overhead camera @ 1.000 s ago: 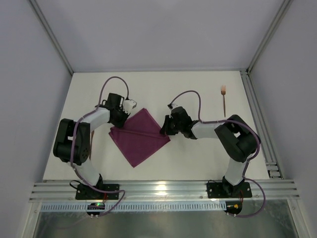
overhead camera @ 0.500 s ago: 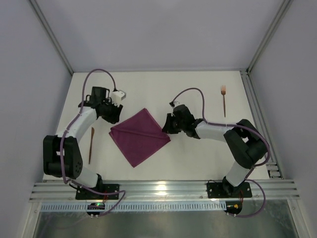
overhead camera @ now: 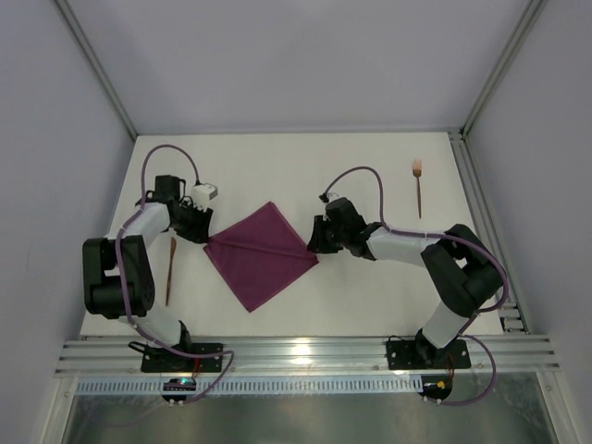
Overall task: Fold the napkin into a case and place the utensils inside
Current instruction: Smooth out the upper triangle-folded napkin at the center of the board.
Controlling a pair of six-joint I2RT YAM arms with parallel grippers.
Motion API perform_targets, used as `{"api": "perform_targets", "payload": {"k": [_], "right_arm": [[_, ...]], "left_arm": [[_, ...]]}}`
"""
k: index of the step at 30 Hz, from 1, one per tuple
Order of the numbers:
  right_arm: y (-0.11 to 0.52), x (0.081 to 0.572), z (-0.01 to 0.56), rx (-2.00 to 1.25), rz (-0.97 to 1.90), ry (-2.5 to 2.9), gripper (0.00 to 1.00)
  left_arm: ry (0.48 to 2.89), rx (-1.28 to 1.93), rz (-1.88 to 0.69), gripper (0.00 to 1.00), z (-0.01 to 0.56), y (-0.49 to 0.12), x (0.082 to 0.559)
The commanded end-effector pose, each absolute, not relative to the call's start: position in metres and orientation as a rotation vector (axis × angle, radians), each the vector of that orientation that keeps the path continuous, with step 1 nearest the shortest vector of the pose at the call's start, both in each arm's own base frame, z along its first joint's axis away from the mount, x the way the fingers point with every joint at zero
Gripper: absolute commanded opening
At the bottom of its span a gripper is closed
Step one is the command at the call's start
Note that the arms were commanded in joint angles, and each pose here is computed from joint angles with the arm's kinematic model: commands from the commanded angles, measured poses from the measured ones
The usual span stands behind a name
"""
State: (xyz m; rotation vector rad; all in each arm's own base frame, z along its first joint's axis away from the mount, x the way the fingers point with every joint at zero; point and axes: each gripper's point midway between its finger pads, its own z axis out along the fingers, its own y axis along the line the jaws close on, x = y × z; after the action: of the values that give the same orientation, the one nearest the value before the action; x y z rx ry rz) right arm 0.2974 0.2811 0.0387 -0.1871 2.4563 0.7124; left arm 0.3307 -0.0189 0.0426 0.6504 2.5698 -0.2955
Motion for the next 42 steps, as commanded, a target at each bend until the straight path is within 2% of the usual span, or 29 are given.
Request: {"api": "perform_targets", "payload": {"k": [1,9,13,17,19,20,21,24,29,42], "right_arm": [[0.273,0.297,0.033,-0.185,0.664,2.462,0.28],[0.269,0.293,0.026,-0.189,0.65,2.477,0.28],[0.27,0.291,0.025,-0.188,0.663,2.479,0.26],[0.27,0.29,0.024,-0.18,0.682,2.476,0.21],[0.271,0.288,0.022,-0.176,0.684,2.479,0.17],[0.27,0.288,0.022,-0.177,0.685,2.481,0.16],[0.27,0.288,0.022,-0.176,0.684,2.479,0.14],[0.269,0.287,0.023,-0.175,0.68,2.478,0.09],[0.268,0.286,0.028,-0.181,0.687,2.465,0.04],[0.264,0.274,0.027,-0.181,0.695,2.479,0.04]], "left_arm": [[2.479,0.723,-0.345,0.38,0.043,-0.029,0.337],[2.365,0.755,-0.323,0.36,0.056,-0.033,0.359],[2.452,0.779,-0.364,0.32,0.045,-0.032,0.35],[2.5,0.827,-0.4,0.3,0.035,-0.032,0.334],[2.479,0.842,-0.403,0.24,0.036,-0.034,0.331],[2.463,0.852,-0.399,0.18,0.038,-0.034,0.332],[2.441,0.86,-0.402,0.08,0.042,-0.036,0.332],[2.448,0.901,-0.399,0.0,0.042,-0.035,0.325],[2.455,1.032,-0.377,0.0,0.04,-0.029,0.305],[2.438,1.409,-0.366,0.0,0.037,-0.015,0.247]]}}
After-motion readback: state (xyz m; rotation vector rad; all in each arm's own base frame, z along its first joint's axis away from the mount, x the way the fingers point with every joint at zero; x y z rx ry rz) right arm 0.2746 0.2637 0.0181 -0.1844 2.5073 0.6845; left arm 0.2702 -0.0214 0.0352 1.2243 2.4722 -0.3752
